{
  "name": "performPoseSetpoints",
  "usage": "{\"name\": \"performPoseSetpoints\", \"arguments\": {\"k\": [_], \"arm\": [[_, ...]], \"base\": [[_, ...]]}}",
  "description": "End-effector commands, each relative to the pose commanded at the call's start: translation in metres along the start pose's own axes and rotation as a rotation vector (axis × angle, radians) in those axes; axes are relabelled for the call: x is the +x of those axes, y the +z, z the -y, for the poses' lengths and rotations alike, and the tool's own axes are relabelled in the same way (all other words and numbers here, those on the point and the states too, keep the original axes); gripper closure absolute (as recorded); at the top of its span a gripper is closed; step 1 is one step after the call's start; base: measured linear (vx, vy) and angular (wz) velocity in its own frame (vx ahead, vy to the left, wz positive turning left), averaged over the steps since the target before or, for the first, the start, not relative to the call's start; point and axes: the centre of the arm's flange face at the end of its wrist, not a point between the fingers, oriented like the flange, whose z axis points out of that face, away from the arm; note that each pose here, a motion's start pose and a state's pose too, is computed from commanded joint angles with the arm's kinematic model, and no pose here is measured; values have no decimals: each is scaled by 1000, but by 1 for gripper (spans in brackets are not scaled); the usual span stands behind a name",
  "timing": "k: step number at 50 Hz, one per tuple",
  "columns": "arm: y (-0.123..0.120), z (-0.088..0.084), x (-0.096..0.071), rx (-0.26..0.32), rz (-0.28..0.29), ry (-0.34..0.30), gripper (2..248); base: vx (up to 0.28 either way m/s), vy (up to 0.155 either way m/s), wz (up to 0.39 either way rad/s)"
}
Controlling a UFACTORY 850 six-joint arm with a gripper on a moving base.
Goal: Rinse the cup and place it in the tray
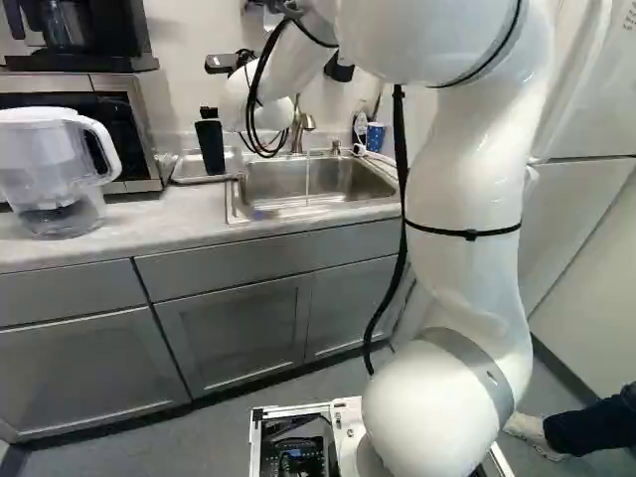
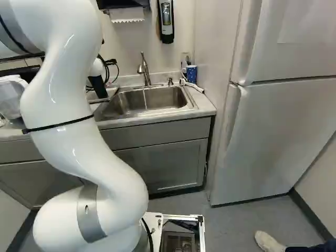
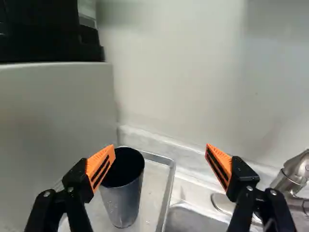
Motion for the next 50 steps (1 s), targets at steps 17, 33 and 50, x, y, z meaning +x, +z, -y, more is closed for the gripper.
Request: {"name": "performPoseSetpoints", "arguments": {"k": [17,33,50], "arm": [[-10,-28,-3,-58,-2,31,3],[-16,-55,1,-104,-9,39,3],[-23,-85,15,-153,-36,40,3]], "base": [[0,0,0],[0,0,0],[0,0,0]]}}
